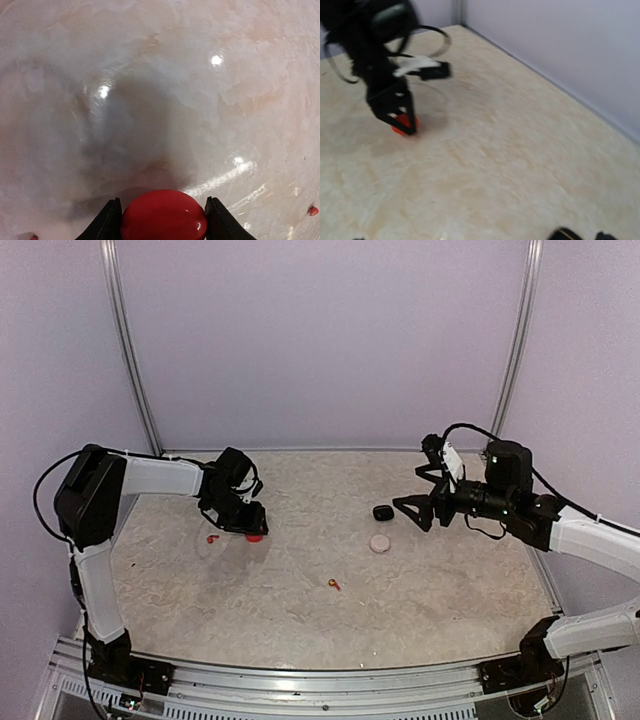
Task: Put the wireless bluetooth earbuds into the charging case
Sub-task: Pass from the left arm to the right
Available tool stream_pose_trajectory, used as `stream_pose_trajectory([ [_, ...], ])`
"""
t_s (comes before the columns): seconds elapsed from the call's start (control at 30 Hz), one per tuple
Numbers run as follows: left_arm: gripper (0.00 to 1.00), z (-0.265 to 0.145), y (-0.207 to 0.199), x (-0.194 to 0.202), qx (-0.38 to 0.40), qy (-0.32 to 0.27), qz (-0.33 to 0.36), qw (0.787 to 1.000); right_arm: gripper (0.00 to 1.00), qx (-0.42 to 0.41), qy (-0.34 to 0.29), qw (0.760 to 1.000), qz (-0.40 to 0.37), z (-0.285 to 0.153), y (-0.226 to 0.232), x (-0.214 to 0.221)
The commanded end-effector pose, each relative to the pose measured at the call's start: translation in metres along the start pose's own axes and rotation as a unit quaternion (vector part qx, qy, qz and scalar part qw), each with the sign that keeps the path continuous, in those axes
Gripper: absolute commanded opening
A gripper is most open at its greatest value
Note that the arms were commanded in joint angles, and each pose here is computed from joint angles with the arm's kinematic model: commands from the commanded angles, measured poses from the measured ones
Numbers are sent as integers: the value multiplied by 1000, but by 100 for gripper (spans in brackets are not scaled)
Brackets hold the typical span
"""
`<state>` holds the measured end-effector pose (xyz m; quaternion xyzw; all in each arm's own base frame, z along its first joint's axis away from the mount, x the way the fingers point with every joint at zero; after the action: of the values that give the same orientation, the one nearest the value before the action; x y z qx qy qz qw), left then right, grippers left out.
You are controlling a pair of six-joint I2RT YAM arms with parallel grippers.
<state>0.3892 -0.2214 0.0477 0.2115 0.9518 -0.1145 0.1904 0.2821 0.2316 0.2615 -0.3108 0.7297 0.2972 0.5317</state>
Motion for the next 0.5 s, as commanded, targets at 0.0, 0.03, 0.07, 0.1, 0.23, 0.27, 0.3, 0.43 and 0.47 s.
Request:
stream_pose_trajectory([
  [0.0,24,-29,-53,-6,69,0,-32,997,99,-26,-8,995,-93,0,32,-2],
  [0.03,24,-31,-60,-5,76,3,-38,996,99,-35,-4,994,-108,2,40,0],
  [0.07,23,-35,-69,-5,86,4,-41,995,100,-43,2,991,-123,5,48,1],
  [0.1,23,-40,-79,-5,100,6,-44,994,100,-54,7,989,-140,8,58,3],
  [0.23,23,-58,-110,-5,139,11,-62,988,100,-64,30,973,-218,23,98,18],
  [0.27,23,-60,-117,-4,149,15,-69,986,100,-61,32,968,-242,26,109,23],
  [0.3,22,-64,-123,-3,157,19,-79,984,99,-58,34,960,-272,29,119,27],
  [0.43,23,-78,-139,-6,174,30,-94,980,91,-38,67,931,-357,48,145,48],
  [0.47,23,-81,-142,-6,178,33,-97,979,88,-35,75,923,-376,52,149,53],
])
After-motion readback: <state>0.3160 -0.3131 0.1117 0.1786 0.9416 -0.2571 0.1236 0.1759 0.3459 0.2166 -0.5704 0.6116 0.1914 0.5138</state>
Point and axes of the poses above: each gripper's point midway between its finger pads, its own z axis out along the fingers, its own y axis along the line the jaws close on, x = y × z, the point moved 2 cm from there along -z, back along the fingers, and after that the axes turned 11 degrees about z, right-handed, at the moved point
